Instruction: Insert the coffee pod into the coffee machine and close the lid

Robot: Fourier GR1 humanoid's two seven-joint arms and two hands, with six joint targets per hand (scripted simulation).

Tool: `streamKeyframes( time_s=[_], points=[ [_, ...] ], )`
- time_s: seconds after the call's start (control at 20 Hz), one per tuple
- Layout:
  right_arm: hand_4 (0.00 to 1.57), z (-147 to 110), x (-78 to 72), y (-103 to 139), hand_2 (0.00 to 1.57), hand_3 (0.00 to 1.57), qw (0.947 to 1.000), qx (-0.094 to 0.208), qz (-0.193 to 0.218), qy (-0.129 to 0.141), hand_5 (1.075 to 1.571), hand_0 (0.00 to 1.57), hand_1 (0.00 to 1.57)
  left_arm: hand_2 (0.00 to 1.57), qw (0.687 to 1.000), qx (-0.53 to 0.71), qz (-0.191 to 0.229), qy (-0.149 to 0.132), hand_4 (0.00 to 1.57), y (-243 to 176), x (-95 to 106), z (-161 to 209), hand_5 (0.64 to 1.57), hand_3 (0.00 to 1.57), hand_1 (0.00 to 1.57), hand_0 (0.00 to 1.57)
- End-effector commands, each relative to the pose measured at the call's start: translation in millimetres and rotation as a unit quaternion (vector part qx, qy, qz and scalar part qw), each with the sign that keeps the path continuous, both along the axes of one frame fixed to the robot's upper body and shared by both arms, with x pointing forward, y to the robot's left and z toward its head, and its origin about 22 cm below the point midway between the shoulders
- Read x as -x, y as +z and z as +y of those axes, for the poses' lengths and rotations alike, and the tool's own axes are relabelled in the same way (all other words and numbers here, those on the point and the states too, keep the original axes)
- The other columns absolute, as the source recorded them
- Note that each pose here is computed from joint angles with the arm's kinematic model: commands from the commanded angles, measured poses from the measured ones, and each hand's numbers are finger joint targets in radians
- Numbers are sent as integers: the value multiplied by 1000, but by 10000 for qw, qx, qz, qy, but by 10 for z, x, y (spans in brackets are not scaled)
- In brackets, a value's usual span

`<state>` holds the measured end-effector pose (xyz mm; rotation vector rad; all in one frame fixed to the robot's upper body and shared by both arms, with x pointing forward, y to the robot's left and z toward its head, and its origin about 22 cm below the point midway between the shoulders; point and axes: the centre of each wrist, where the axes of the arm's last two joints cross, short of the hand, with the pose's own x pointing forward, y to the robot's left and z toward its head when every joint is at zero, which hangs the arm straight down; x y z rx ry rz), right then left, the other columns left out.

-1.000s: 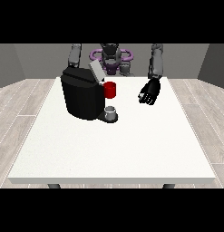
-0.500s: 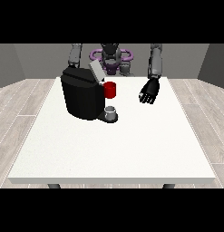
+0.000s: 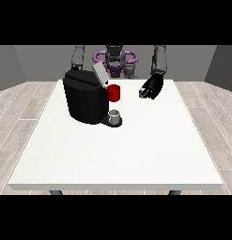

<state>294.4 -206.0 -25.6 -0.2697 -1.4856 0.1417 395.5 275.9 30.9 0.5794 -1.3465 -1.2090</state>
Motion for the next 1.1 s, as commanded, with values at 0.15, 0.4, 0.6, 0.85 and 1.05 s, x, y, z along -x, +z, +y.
streamKeyframes(
  time_s=[0.15, 0.4, 0.6, 0.85, 1.05],
  points=[
    [0, -65, 24, -214, 0, 0, 9993, 75, 355, -71, 1571, 0, 0, 1379, 9982, 132, 407, -411, 504, 437, -221, -430, 1571, 1325, 1371, 1371],
    [0, -60, -63, -89, 0, 0, 9998, -16, 167, 44, 1571, 0, 0, 1351, 9992, 172, 132, -339, 592, 979, -392, -348, 1571, 1323, 1331, 1331],
    [0, -28, 68, -208, 0, 0, 9994, -208, 254, 60, 1571, 0, 0, 1372, 9975, 107, 318, -617, 562, 995, -375, -443, 1571, 1351, 1340, 1340],
    [0, -19, -184, 116, 0, 0, 9998, -192, -92, 62, 1571, 0, 0, 1397, 9972, 569, 77, -488, 522, 1379, -492, -512, 1571, 1375, 1380, 1380],
    [0, -70, -259, 247, 0, 0, 9991, -104, -396, 88, 1571, 0, 0, 1265, 9973, 644, -164, -298, 502, 1747, -553, -444, 1571, 1266, 1235, 1235]
  ],
)
